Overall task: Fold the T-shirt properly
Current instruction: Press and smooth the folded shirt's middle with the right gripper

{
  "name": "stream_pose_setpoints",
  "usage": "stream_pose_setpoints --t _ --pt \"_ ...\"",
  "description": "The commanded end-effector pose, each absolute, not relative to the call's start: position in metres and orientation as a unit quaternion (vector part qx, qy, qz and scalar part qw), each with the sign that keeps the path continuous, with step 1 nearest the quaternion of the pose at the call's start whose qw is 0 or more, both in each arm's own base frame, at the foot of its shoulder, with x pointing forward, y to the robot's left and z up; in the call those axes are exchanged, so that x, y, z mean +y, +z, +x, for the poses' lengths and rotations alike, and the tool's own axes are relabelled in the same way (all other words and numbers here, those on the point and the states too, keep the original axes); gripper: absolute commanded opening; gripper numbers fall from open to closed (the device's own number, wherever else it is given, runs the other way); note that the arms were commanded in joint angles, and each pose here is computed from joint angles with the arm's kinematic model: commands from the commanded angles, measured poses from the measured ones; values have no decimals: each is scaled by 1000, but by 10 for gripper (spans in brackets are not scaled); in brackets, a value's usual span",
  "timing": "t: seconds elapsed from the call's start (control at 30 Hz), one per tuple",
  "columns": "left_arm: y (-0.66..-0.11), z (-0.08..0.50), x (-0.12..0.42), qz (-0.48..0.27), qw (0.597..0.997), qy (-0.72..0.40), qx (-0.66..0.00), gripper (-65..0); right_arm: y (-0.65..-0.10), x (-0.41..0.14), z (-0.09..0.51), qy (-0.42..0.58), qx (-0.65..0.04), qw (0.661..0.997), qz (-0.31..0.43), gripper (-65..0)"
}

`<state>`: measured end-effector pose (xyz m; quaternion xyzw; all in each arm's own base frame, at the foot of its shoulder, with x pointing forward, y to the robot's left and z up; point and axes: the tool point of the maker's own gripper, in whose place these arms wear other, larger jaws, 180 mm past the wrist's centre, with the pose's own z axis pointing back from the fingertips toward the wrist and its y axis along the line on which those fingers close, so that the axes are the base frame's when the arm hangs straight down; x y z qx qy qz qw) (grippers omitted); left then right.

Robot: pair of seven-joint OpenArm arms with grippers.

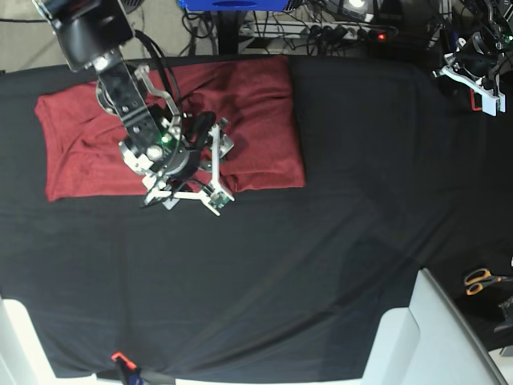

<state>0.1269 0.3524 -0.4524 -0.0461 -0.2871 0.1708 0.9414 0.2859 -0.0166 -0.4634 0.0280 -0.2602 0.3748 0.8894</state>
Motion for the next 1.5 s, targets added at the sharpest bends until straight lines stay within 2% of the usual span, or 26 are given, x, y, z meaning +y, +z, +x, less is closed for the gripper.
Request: stream_pose_setpoints --t 0.0,0.27,0.37,0.47,0.63,0.97,1.0,1.07,1.17,1.23,1.3,1.4,1.47 --pt "-443 132 361 -38 939 164 -301 -650 -455 -15 299 372 -278 885 28 -230" --pt "-453 124 361 -44 940 177 -288 -650 -460 -18 301 370 -267 890 24 -507" --pt "-456 121 361 -46 941 182 -283 -650 -460 -32 305 345 -268 899 19 -569" --pt "-456 121 361 -46 941 182 -283 -650 -464 -39 301 338 -256 906 16 -573" --pt "-454 123 361 -44 940 180 -286 -650 -460 -57 300 341 -254 905 -4 -575" --pt "-455 123 361 -45 940 180 -286 -650 -457 -57 302 341 -257 904 -6 -564" --pt "-455 123 361 -45 940 180 -286 -650 -457 -57 302 341 -257 904 -6 -554" --pt "-456 122 361 -45 940 181 -285 -650 -455 -56 303 341 -260 904 -5 -491" --pt "-456 122 361 -45 940 181 -285 -650 -453 -56 304 340 -264 902 -6 -329" --pt "-456 122 361 -45 940 181 -285 -650 -446 -59 308 335 -275 901 -9 -252" --pt "-456 122 361 -45 940 181 -285 -650 -431 -74 312 300 -298 906 -14 -240" --pt "-456 122 361 -46 940 181 -285 -650 -404 -93 307 258 -336 906 -21 -264" --pt "-456 122 361 -46 940 181 -285 -650 -402 -91 287 261 -335 905 -17 -290"
